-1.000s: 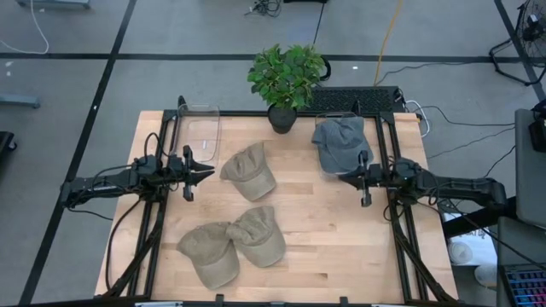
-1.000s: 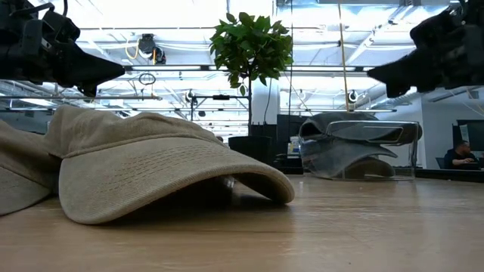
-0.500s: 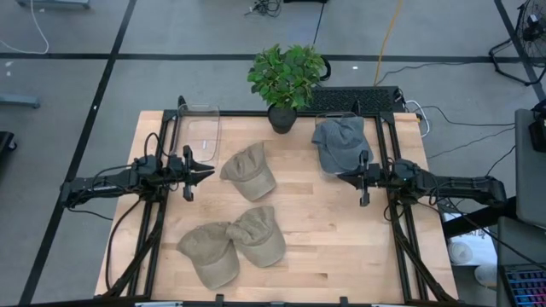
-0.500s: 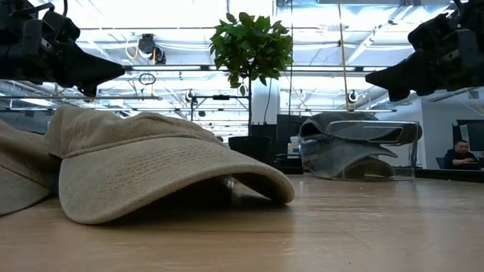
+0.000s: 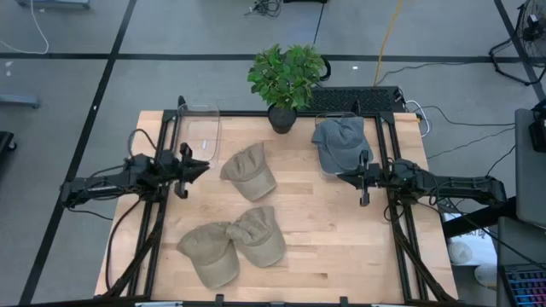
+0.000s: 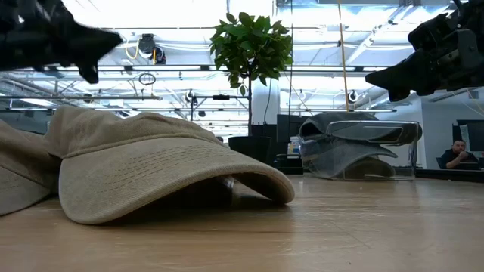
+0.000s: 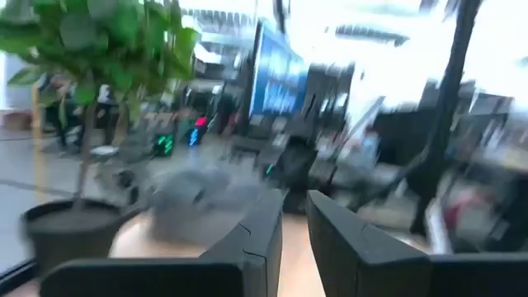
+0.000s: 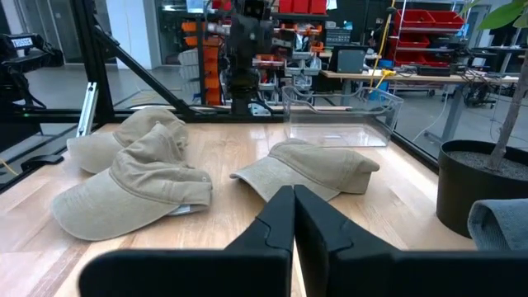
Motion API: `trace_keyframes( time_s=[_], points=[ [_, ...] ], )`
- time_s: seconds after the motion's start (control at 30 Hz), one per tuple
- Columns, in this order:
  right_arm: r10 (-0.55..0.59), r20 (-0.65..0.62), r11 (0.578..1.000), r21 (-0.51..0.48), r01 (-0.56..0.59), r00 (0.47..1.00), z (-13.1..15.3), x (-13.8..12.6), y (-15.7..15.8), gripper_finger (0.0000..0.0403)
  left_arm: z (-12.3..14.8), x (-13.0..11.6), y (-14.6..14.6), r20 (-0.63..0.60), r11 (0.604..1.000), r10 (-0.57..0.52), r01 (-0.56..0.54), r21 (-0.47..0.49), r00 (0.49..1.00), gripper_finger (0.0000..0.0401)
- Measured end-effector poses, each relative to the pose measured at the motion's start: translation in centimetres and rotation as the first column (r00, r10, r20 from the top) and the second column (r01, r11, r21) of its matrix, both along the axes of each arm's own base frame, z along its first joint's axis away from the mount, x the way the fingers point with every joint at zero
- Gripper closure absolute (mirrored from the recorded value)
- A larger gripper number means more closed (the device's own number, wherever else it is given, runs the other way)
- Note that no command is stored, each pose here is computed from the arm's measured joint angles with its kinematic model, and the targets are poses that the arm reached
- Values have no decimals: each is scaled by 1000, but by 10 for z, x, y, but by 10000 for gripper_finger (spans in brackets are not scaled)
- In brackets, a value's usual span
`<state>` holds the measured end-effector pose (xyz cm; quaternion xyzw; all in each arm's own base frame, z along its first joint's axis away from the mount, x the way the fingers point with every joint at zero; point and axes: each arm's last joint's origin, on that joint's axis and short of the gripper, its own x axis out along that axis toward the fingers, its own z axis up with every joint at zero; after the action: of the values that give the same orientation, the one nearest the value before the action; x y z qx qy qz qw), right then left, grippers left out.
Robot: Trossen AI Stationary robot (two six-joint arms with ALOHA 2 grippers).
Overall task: Pick & Place hat
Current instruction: Put the top brown cap into the left transparent bin
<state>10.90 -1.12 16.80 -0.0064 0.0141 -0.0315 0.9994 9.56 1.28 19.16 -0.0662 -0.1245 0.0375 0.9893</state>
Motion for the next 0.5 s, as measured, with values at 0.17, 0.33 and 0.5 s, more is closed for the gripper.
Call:
trace_keyframes(
  time_s=[0.17, 0.33, 0.5],
  points=[
    [0, 0, 1000, 0, 0, 1000, 0, 0, 0, 403, 8, -2, 1, 86, 999, 39, -39, -3, 996, 334],
    [0, 0, 1000, 0, 0, 1000, 0, 0, 0, 403, 4, -2, 5, 47, 986, 155, -152, -70, 987, 334],
    [0, 0, 1000, 0, 0, 1000, 0, 0, 0, 403, -22, 2, 13, -383, 881, 333, -429, -200, 862, 334]
  ],
)
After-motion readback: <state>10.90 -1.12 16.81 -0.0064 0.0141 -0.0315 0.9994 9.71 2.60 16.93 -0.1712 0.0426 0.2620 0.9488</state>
